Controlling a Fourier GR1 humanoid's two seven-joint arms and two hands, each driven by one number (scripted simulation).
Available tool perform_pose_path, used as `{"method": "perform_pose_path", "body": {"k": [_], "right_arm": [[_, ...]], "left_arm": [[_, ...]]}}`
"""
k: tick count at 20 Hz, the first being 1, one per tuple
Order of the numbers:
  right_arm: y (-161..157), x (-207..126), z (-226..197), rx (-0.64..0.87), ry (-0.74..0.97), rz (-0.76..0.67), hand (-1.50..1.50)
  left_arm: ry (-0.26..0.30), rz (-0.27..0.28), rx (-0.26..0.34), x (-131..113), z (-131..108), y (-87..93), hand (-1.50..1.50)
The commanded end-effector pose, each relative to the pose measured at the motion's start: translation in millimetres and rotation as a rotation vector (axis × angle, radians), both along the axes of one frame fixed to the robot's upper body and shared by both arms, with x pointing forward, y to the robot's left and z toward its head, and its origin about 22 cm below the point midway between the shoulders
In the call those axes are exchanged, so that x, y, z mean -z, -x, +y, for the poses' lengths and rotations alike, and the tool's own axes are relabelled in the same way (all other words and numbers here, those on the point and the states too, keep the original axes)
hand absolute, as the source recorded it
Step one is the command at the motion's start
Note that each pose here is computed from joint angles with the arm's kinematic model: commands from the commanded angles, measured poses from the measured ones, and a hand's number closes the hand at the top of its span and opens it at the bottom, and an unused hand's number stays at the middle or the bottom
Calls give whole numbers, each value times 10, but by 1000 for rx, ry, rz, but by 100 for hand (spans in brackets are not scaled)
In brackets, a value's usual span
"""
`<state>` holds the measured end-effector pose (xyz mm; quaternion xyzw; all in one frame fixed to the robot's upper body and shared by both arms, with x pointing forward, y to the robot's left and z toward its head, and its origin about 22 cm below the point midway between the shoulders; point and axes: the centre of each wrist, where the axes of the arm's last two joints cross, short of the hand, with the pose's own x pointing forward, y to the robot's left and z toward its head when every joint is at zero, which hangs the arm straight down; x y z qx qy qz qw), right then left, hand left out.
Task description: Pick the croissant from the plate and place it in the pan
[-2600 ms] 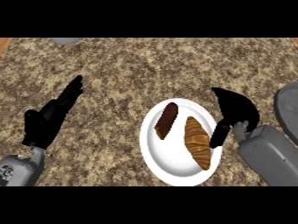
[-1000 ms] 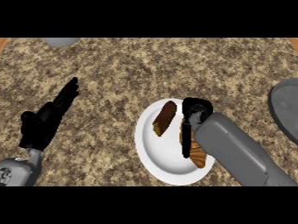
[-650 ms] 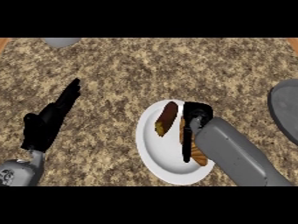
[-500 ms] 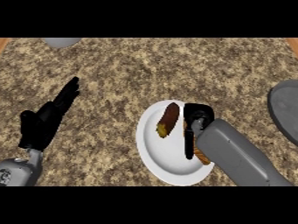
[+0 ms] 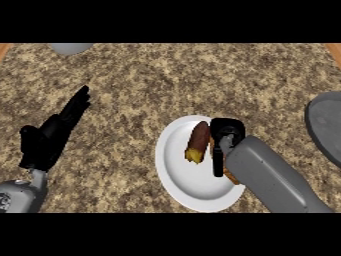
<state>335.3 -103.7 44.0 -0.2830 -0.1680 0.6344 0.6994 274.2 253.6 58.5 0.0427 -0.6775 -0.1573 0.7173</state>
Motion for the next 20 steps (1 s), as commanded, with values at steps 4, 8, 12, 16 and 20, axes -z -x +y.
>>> {"method": "perform_pose_path", "body": {"k": [4,8,12,16,20], "right_arm": [[48,-307,270,26,101,-72,150],[548,-400,163,42,-98,-372,150],[651,-919,-59,58,-253,-719,150],[961,-1254,-233,6,-203,-1022,150],[1476,-1397,-333,63,-278,-1165,150]], "left_arm": [[-5,7,5,12,18,-70,0],[-4,30,-48,152,8,87,0],[-3,40,-80,104,161,139,0],[-7,51,-96,168,207,157,0],[-9,28,-78,126,204,145,0]]}}
